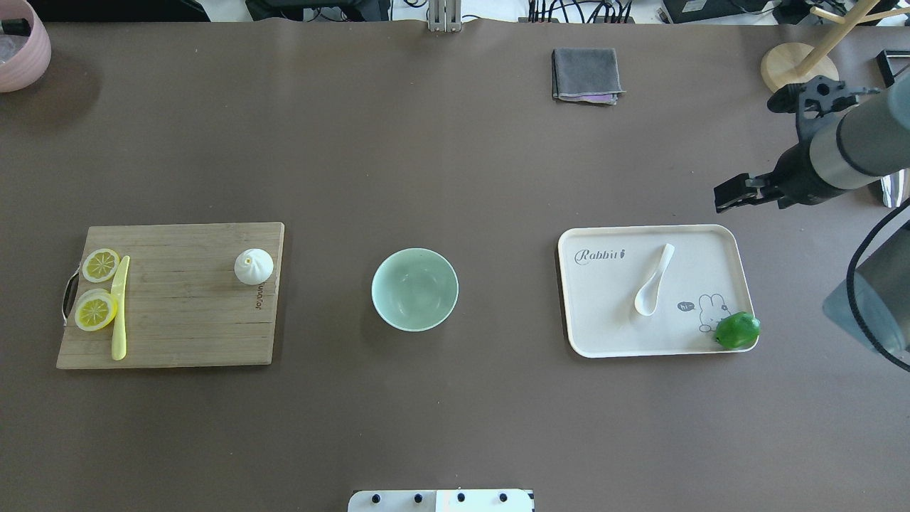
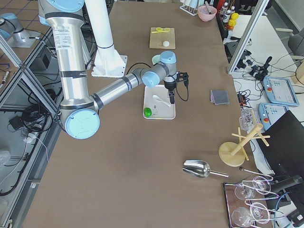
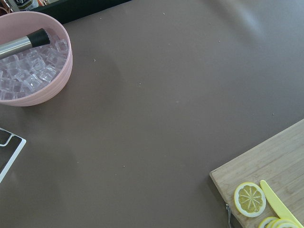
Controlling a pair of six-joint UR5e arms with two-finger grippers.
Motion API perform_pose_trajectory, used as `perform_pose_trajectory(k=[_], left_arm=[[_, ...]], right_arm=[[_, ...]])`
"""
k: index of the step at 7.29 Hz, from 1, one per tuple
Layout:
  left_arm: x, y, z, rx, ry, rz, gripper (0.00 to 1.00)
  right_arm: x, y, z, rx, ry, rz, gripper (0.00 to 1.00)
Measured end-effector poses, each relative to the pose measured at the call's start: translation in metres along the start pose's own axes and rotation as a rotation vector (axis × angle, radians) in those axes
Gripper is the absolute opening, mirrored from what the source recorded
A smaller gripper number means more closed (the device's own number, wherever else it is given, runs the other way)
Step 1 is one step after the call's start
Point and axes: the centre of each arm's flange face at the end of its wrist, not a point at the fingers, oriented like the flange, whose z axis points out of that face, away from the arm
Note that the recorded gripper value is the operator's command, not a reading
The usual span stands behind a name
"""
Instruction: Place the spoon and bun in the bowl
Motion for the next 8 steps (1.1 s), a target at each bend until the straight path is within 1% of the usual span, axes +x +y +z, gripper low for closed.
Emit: perform_pose_trajectory(k=[1, 2, 3, 4, 5, 6, 7, 8], left_arm=[[0.000, 0.000, 0.000, 0.000, 0.000, 0.000, 0.99], [0.000, 0.000, 0.000, 0.000, 0.001, 0.000, 0.99], [0.000, 0.001, 0.000, -0.001, 0.000, 0.000, 0.99], [0.000, 0.001, 0.001, -0.001, 0.000, -0.001, 0.99], [0.000, 0.001, 0.001, -0.001, 0.000, -0.001, 0.99], [0.000, 0.002, 0.001, -0.001, 0.000, 0.000, 0.99], [0.000, 0.002, 0.001, -0.001, 0.000, 0.001, 0.99], [0.000, 0.002, 0.001, -0.001, 0.001, 0.002, 0.99]], right_arm=[[-0.022, 0.020, 0.025, 0.027, 0.034, 0.058, 0.92], [-0.042, 0.041, 0.046, 0.059, 0.059, 0.114, 0.87], [-0.058, 0.059, 0.066, 0.090, 0.060, 0.164, 0.81], [-0.067, 0.071, 0.085, 0.116, 0.037, 0.212, 0.74], [-0.071, 0.076, 0.097, 0.137, 0.019, 0.247, 0.66], [-0.072, 0.078, 0.104, 0.158, 0.018, 0.269, 0.41], [-0.071, 0.079, 0.108, 0.173, 0.024, 0.282, 0.03], [-0.069, 0.080, 0.110, 0.182, 0.029, 0.291, 0.00]])
